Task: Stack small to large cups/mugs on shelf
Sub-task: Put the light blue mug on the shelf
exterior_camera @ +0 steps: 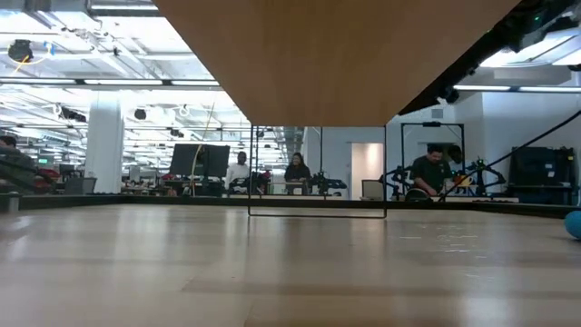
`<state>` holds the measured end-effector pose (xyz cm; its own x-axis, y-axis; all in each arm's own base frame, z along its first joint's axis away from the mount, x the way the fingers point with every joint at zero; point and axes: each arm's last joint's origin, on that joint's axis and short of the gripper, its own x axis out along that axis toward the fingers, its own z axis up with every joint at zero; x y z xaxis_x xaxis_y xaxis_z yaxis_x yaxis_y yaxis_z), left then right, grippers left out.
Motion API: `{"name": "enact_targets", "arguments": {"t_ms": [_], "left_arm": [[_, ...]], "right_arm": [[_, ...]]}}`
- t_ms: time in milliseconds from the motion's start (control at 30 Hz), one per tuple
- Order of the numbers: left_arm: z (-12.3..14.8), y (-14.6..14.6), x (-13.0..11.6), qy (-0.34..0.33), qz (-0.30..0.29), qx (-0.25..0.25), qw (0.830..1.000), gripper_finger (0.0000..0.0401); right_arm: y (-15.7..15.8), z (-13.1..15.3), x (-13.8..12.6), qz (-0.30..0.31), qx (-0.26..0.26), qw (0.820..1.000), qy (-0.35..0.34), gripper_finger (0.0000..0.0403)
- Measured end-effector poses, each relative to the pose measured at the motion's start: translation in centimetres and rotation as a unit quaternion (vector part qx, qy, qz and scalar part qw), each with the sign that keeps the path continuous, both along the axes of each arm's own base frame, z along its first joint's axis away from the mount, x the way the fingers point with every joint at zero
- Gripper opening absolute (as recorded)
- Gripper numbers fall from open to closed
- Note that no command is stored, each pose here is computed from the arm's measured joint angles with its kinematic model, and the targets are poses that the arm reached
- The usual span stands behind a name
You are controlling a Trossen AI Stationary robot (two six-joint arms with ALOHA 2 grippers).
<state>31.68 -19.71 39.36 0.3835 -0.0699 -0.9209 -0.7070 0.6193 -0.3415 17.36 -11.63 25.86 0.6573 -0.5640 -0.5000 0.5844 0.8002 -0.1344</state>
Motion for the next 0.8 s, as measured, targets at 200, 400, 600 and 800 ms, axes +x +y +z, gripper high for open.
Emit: {"name": "enact_targets", "arguments": {"t_ms": [200,400,600,800], "left_arm": [[-0.6,-0.1,0.7,0.019,0.033,-0.021,0.999,0.0],[-0.7,-0.4,0.6,0.023,0.06,-0.033,0.997,0.0],[-1.9,-1.3,1.9,0.025,0.053,-0.049,0.997,0.0],[-2.8,-1.6,2.2,0.05,0.064,-0.051,0.995,0.0]], "right_arm": [[-0.2,0.7,-0.8,-0.014,-0.011,1.0,-0.014,0.0127],[-0.5,0.8,-1.2,-0.02,-0.02,1.0,-0.009,0.0127],[-0.8,0.8,-1.4,-0.03,-0.02,0.999,-0.007,0.0127],[-0.9,0.8,-1.5,-0.031,-0.021,0.999,-0.008,0.0127]]}}
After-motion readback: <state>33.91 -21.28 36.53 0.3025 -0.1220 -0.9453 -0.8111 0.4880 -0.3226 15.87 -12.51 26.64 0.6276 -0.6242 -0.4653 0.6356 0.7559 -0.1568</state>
